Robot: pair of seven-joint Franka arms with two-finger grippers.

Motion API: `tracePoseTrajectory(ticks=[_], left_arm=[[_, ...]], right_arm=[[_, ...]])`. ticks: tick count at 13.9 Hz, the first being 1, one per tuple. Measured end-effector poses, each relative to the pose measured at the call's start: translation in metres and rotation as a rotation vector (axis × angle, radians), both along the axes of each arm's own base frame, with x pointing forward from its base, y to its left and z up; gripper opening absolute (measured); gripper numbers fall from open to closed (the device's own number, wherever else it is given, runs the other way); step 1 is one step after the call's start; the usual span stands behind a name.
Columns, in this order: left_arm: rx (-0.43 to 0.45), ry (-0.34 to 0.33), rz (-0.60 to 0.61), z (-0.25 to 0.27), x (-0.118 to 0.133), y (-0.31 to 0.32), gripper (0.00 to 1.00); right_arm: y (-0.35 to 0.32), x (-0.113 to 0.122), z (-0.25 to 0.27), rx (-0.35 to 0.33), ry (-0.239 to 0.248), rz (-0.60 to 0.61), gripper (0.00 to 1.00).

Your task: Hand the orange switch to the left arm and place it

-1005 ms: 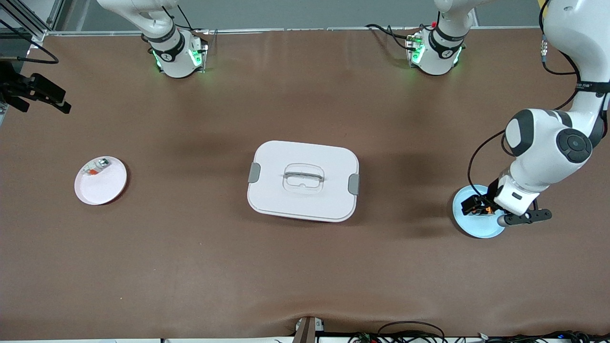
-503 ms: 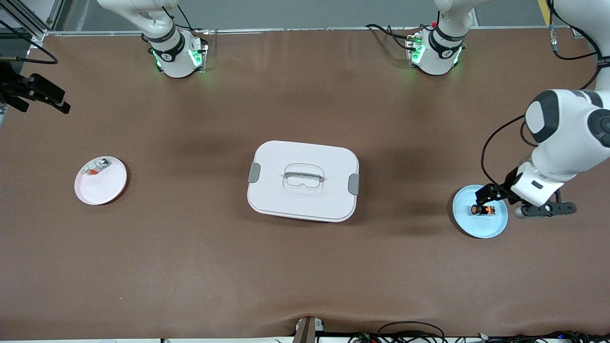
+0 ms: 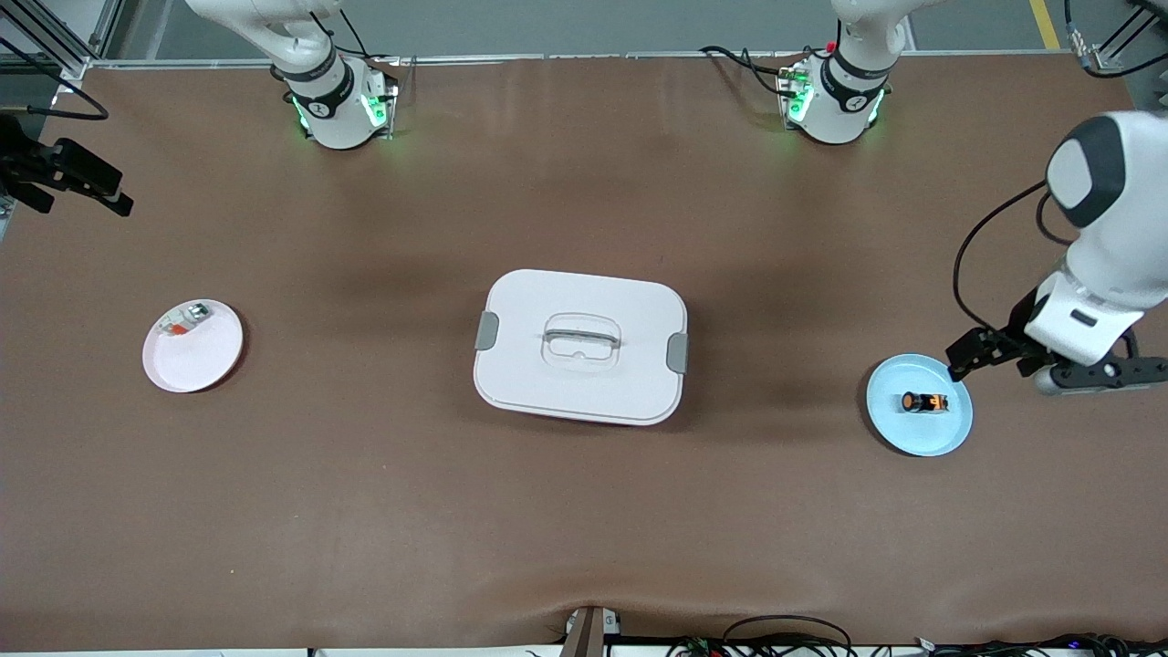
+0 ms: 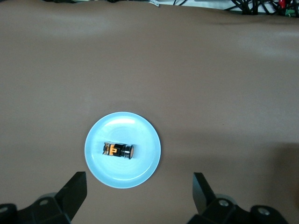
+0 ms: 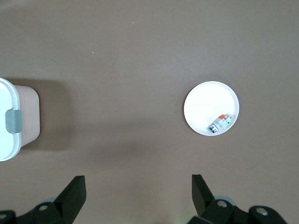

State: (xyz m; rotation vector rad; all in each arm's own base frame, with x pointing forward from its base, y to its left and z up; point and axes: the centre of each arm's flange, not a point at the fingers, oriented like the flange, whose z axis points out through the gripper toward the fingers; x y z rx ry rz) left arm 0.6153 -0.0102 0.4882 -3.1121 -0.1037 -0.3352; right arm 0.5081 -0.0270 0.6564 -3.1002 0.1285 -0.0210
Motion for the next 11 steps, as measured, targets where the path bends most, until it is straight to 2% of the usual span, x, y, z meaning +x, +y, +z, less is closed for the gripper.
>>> tracePoseTrajectory(ticks=[5, 11], left_arm=[[0.050, -0.014, 0.010, 0.071, -0.034, -0.007, 1.00], [-0.013, 0.008, 0.016, 0.097, -0.041, -0.017, 1.00]], right_arm=[[-0.006, -0.001, 0.002, 0.007, -0.005, -0.013, 1.00], [-0.002, -0.001, 0.002, 0.007, -0.007, -0.004, 1.00]])
